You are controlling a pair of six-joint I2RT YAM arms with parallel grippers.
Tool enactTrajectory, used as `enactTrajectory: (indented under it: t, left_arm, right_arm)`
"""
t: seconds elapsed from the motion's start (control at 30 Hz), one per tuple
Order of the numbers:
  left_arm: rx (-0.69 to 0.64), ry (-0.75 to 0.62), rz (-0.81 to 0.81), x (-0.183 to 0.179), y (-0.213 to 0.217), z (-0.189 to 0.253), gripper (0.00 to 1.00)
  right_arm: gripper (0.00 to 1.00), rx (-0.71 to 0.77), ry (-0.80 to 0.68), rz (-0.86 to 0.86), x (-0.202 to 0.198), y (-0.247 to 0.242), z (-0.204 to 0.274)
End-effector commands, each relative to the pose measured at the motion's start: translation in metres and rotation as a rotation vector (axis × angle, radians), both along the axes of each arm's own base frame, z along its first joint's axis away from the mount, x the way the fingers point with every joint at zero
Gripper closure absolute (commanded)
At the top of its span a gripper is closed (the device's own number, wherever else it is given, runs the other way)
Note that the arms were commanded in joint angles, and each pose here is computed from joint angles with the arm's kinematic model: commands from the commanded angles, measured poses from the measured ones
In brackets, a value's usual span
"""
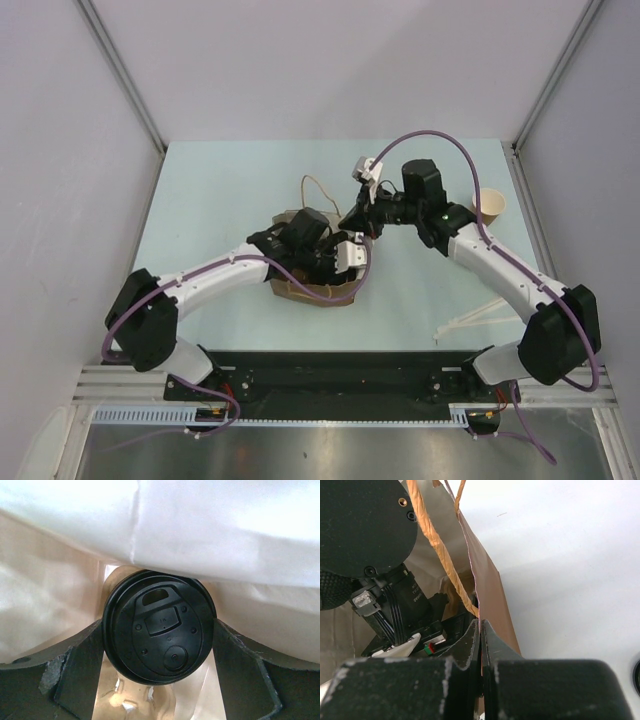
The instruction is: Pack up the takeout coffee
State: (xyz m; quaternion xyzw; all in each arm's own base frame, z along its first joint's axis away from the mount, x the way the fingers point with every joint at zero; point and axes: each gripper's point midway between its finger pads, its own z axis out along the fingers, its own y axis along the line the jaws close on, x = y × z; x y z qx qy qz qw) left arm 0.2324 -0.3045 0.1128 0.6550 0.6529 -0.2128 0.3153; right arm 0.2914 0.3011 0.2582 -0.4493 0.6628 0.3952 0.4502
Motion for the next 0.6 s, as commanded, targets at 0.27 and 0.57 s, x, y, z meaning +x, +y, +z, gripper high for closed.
enactTrajectory:
  t: [0.27,0.57]
  left_arm:
    - [0.147,0.04,0.035,0.011,0.031,-0.072,0.83]
    - [0.005,0.008,0.078,0.013,0.017,-0.005,0.43]
  right_arm:
    - [1.0,0.022,-0.068,-0.002,0.024,0.003,0.015]
    - [1.0,0.017,-0.083,0.006,0.024,0.002,0.019]
